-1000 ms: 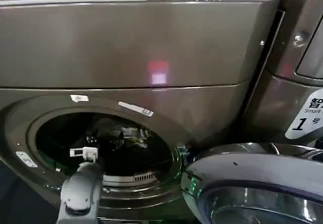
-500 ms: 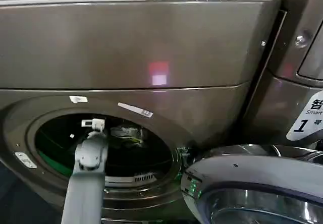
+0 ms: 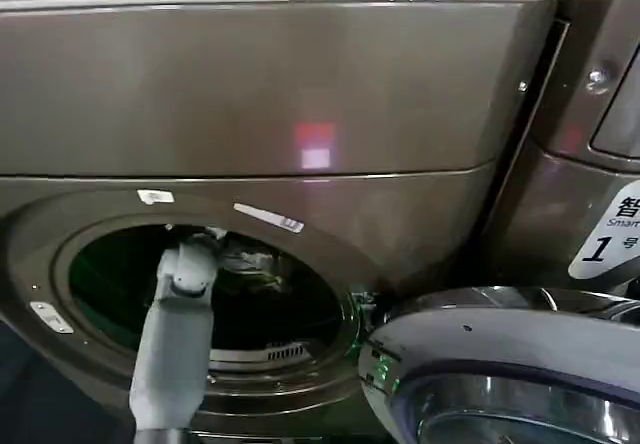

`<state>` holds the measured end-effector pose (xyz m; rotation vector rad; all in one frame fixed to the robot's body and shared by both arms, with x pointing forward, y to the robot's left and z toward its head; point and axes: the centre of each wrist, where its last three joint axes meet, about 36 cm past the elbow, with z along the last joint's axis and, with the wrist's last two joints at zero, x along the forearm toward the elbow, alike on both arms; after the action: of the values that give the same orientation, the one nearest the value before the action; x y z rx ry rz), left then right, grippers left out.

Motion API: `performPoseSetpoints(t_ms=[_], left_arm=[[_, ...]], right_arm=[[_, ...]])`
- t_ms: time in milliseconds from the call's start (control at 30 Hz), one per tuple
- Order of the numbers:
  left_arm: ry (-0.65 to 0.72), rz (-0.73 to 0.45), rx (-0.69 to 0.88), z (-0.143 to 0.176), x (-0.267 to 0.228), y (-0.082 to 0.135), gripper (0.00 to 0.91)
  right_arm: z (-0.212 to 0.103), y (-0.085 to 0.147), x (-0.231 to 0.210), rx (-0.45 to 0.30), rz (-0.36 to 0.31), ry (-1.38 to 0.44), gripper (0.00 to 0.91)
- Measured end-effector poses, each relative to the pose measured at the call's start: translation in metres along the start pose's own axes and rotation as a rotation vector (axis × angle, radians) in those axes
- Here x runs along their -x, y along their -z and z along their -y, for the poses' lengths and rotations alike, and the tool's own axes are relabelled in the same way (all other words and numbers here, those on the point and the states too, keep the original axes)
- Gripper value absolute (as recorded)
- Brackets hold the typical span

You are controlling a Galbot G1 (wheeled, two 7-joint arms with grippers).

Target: Grasp the clothes from the dryer.

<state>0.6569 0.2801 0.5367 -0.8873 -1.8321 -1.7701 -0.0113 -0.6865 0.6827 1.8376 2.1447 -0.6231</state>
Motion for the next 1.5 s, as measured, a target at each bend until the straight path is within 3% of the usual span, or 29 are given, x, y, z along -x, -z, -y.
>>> performPoseSetpoints(t_ms=[267,667,1400,1433,1467,1500], left_arm=[[-0.141,-0.026,0.120,-0.023,0.002,-0.011,0.907],[-0.250,-0.002,0.120,-0.037,0.017,-0.015,0.907],[-0.407,0.036,-0.032,-0.014,0.060,-0.047,0.907],[-0.407,0.037,-0.041,-0.014,0.061,-0.048,0.330],[-0.409,0.038,-0.050,-0.013,0.062,-0.049,0.000],[-0.410,0.039,-0.060,-0.013,0.064,-0.050,0.000]], right_arm=[[-0.002,0.000,-0.001,-0.002,0.000,0.005,0.907],[-0.002,-0.002,-0.002,-0.006,0.000,0.007,0.907],[-0.009,-0.010,-0.006,-0.010,-0.007,0.023,0.907],[-0.009,-0.010,-0.006,-0.010,-0.008,0.023,0.907],[-0.009,-0.010,-0.006,-0.010,-0.009,0.024,0.907],[-0.009,-0.010,-0.006,-0.010,-0.009,0.024,0.907]])
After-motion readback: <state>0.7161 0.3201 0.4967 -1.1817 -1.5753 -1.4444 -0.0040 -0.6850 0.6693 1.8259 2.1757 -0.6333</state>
